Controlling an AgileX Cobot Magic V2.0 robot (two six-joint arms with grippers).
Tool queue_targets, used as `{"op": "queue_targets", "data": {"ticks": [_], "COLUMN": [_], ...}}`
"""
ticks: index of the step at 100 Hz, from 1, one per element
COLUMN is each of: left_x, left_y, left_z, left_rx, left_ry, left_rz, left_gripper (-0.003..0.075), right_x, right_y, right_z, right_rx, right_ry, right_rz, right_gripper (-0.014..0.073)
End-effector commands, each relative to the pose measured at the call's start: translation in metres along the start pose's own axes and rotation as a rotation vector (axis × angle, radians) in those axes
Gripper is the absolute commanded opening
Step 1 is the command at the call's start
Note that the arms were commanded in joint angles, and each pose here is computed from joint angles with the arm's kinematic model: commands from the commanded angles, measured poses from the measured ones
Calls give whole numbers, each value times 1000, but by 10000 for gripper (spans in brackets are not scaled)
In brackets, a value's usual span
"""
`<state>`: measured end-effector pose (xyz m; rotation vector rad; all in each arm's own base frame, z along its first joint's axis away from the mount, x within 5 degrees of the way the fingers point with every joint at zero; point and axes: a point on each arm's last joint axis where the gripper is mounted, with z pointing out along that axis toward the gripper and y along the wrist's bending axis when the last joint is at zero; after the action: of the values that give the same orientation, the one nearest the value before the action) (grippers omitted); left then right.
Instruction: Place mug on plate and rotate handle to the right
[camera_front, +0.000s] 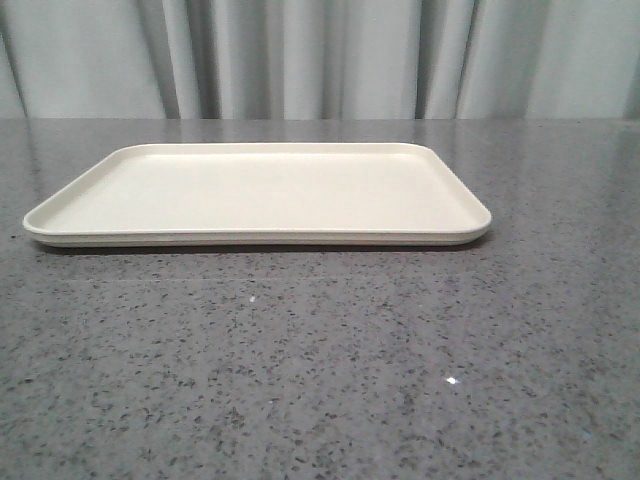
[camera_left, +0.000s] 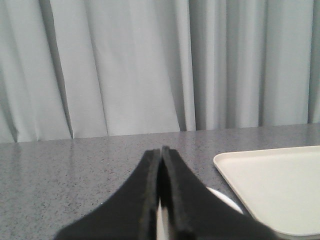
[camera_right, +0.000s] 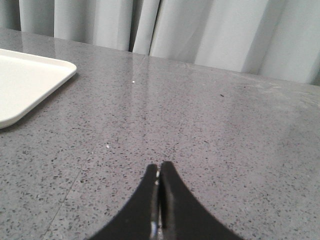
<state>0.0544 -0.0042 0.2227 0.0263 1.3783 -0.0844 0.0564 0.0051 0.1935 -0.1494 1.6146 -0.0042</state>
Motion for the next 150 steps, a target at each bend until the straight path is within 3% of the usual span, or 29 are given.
{"op": "queue_targets", "data": {"ticks": [1,68,91,115,132,150], "left_x": [-9,-28,-25,-19,-20,-34], "left_y": [-1,-4,-4,-2,-2,-2], "left_z": [-3,-8,-7,-5,-5,-5], "left_rx": [12,46,41,47,52,42], "left_ry": [-136,-356,-322,-236,-227,-208], "left_rz": [-1,0,-22,-189,-254,-273], "left_gripper": [-20,-20,-20,-20,-20,-20], "right_x": [-8,-8,-8,-13,-34,-63], "right_y": [-1,-1,-1,-2,-4,-7], "right_z": [-1,-1,-1,-1,-6,-15], "right_rx": [15,15,15,17,24,23], "right_ry": [-89,-88,-88,-142,-252,-328], "right_rz": [-7,-7,-7,41,122,128], "right_gripper": [-111,-111,-111,-111,-111,-111]}}
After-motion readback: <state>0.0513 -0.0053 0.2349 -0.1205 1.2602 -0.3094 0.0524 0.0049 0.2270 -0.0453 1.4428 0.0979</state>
